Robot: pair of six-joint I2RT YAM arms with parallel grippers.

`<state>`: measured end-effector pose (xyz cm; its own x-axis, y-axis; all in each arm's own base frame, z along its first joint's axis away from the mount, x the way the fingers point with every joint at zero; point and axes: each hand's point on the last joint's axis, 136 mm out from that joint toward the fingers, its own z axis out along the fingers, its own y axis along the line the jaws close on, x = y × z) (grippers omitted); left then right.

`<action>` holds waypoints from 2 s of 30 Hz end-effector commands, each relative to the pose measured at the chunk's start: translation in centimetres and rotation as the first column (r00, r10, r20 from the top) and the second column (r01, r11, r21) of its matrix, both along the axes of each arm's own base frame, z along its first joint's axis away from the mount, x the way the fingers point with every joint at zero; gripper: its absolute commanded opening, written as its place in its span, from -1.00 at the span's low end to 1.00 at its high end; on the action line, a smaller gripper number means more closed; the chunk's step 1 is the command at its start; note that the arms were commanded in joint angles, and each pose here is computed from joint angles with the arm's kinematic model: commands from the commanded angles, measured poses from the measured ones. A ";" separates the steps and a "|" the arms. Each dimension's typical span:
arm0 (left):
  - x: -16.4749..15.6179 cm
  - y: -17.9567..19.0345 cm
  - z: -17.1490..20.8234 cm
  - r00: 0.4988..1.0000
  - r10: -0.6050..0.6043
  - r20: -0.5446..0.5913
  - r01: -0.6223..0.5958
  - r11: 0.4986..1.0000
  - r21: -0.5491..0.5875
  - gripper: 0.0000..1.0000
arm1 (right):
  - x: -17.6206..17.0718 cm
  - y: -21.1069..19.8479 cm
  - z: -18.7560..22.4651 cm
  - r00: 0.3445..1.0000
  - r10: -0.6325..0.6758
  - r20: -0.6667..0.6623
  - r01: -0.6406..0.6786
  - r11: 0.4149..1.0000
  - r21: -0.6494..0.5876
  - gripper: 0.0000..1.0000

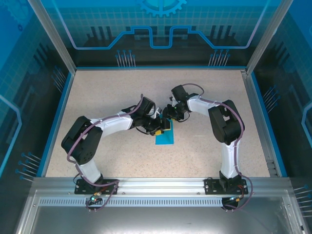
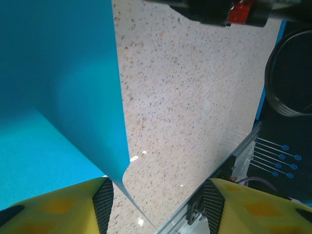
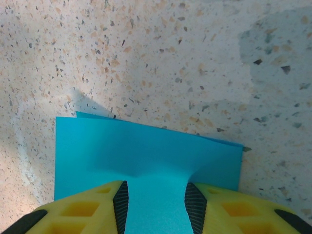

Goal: Fold a paper plane with a square sheet of paper (pick it up from the middle)
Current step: Fold the triangle a second time at the center of the table.

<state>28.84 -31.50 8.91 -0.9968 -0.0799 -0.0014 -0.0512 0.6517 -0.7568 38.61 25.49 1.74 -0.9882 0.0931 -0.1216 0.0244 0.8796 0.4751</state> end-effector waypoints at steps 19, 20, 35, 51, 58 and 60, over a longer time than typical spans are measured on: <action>2.3 -0.7 -2.6 1.000 0.030 0.009 -0.030 0.999 0.039 -0.32 | -4.2 -4.0 6.5 0.993 0.071 0.093 -0.092 0.965 0.247 -0.05; 2.4 -0.7 -2.6 0.999 0.033 0.009 -0.033 0.999 0.041 -0.34 | -5.1 -4.1 6.5 0.993 0.077 0.089 -0.097 0.965 0.244 -0.05; 2.7 -0.2 -3.3 0.998 0.061 0.006 -0.061 0.996 0.071 -0.49 | -10.5 -2.0 3.8 0.977 0.214 0.016 -0.213 0.955 0.207 -0.19; 2.4 -0.1 -2.9 0.998 0.061 0.003 -0.061 0.996 0.064 -0.54 | -9.1 -1.5 2.8 0.984 0.180 0.019 -0.180 0.963 0.200 -0.74; 2.7 -0.4 -2.6 0.999 0.054 0.009 -0.054 0.997 0.051 -0.55 | -8.6 -1.4 2.4 0.983 0.182 0.021 -0.183 0.965 0.188 -0.88; 2.8 -0.7 -2.5 0.999 0.052 0.010 -0.053 0.998 0.044 -0.55 | -8.6 -1.4 2.3 0.982 0.186 0.018 -0.187 0.965 0.182 -0.89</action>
<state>30.61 -31.53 5.05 -0.9913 -0.1311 0.0133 -0.1022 0.7015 -0.7053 29.57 23.41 3.96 -0.9930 -0.0536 -0.1053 -0.1085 0.7671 0.6323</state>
